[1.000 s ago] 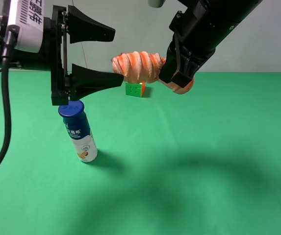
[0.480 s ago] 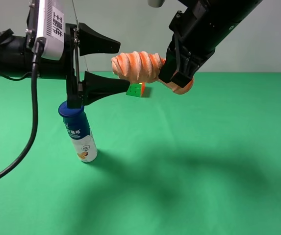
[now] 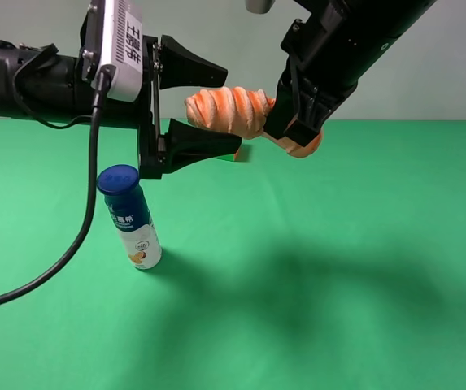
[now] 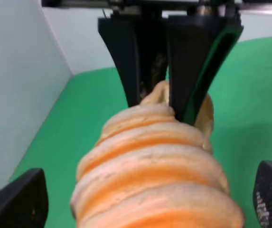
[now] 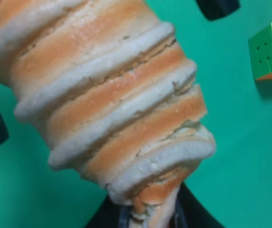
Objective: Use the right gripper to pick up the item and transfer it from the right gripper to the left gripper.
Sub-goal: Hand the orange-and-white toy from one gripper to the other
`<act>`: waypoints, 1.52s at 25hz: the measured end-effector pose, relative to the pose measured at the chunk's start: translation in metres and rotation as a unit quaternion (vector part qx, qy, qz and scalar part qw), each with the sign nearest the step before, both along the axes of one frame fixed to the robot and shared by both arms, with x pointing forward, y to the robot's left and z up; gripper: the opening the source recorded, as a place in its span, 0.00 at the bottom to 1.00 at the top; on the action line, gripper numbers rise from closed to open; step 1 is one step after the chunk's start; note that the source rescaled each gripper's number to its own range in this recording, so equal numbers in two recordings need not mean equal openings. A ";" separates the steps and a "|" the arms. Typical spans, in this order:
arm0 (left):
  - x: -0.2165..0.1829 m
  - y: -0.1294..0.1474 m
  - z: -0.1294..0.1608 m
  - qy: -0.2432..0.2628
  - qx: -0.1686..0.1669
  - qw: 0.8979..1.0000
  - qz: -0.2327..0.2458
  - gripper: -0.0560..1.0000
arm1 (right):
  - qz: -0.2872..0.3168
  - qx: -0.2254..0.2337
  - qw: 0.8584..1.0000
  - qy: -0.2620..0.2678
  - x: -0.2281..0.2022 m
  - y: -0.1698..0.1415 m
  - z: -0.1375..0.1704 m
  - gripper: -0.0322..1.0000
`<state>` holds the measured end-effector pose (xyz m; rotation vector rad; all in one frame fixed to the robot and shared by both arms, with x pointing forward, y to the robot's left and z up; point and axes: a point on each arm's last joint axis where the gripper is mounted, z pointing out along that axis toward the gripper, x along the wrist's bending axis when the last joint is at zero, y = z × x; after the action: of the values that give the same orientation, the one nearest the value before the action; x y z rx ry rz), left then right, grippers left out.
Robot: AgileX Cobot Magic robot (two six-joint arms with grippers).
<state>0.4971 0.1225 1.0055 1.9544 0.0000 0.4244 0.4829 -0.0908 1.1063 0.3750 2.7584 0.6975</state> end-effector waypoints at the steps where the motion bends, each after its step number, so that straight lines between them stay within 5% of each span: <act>1: 0.000 0.000 -0.001 0.001 0.001 1.000 0.000 1.00 | 0.000 0.000 1.000 0.000 0.000 0.000 0.000 0.03; 8: 0.001 0.000 -0.003 0.004 0.002 1.000 0.001 0.82 | 0.000 0.000 1.000 0.000 0.000 0.000 0.000 0.03; 13: 0.001 0.000 -0.002 -0.002 0.004 1.000 -0.001 0.30 | 0.000 0.000 1.000 0.000 0.000 0.000 0.000 0.03; 30: 0.002 0.000 -0.002 -0.014 0.009 1.000 -0.003 0.14 | 0.000 0.000 1.000 0.000 0.000 0.000 0.000 0.04; 32: 0.002 0.000 -0.002 -0.014 0.009 1.000 -0.003 0.14 | 0.000 0.000 1.000 0.000 0.000 0.000 0.000 0.18; 36: 0.002 0.000 -0.002 -0.014 0.010 1.000 -0.002 0.12 | -0.001 0.000 1.000 -0.013 0.002 0.000 0.001 0.81; 38: 0.002 0.000 -0.002 -0.014 0.010 1.000 -0.002 0.12 | -0.006 -0.003 1.000 -0.022 0.004 -0.001 0.001 0.93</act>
<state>0.4996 0.1222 1.0032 1.9679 -0.0277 0.4510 0.4866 -0.0916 1.1073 0.3705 2.7146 0.6865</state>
